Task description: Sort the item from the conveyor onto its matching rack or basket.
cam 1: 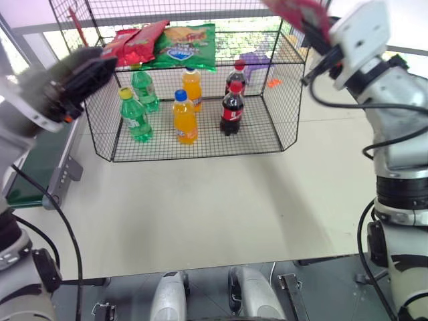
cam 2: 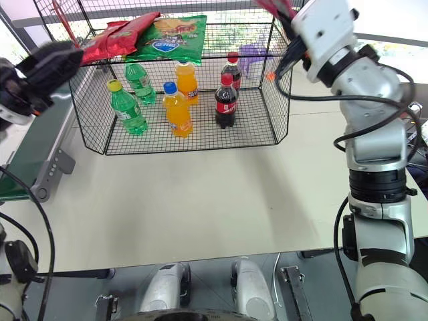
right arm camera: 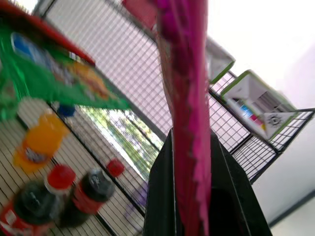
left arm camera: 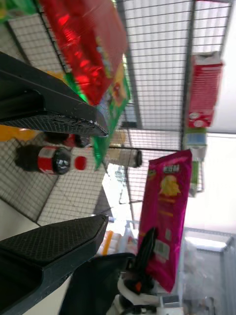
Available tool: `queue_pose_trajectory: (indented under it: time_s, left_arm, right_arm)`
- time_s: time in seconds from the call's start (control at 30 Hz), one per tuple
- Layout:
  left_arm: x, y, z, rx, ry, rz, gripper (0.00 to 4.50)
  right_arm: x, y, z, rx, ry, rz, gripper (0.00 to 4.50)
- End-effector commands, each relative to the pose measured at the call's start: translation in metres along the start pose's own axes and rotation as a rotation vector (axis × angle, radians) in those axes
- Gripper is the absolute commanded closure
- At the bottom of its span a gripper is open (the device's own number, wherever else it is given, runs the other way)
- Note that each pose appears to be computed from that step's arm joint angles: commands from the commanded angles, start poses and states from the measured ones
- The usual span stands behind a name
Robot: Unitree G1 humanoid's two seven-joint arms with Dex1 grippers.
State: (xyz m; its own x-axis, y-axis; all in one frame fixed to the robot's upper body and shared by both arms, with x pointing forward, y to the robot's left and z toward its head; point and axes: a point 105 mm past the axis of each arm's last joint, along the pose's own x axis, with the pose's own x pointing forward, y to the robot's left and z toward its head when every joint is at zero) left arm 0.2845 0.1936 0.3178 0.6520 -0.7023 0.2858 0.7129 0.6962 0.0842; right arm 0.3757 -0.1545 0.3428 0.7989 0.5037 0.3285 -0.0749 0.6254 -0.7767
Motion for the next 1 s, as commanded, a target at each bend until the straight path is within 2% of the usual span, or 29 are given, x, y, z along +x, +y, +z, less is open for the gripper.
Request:
queue_pose_trajectory:
  time_s: [0.03,0.33,0.57,0.67,0.73,0.8,1.0]
  left_arm:
    - [0.005,-0.016,-0.006,0.134,0.040,0.056,1.91]
    - [0.000,-0.032,-0.031,0.097,0.058,0.114,1.91]
    - [-0.001,-0.031,-0.036,0.088,0.041,0.141,1.91]
    - [-0.002,-0.029,-0.040,0.085,0.043,0.158,1.91]
    - [-0.003,-0.028,-0.041,0.084,0.045,0.163,1.85]
    - [-0.004,-0.026,-0.042,0.085,0.046,0.171,1.85]
    - [-0.005,-0.021,-0.044,0.084,0.048,0.185,1.85]
  right_arm:
    - [0.014,-0.004,0.002,-0.138,-0.004,-0.029,4.50]
    - [0.054,-0.002,-0.017,-0.264,0.084,-0.089,4.50]
    - [0.079,0.012,-0.029,-0.285,0.172,-0.066,4.50]
    - [0.088,0.026,-0.030,-0.228,0.195,-0.044,4.50]
    - [0.090,0.030,-0.032,-0.168,0.202,-0.049,3.94]
    - [0.091,0.030,-0.034,-0.122,0.211,-0.053,3.18]
    - [0.091,0.028,-0.036,-0.030,0.223,-0.038,0.17]
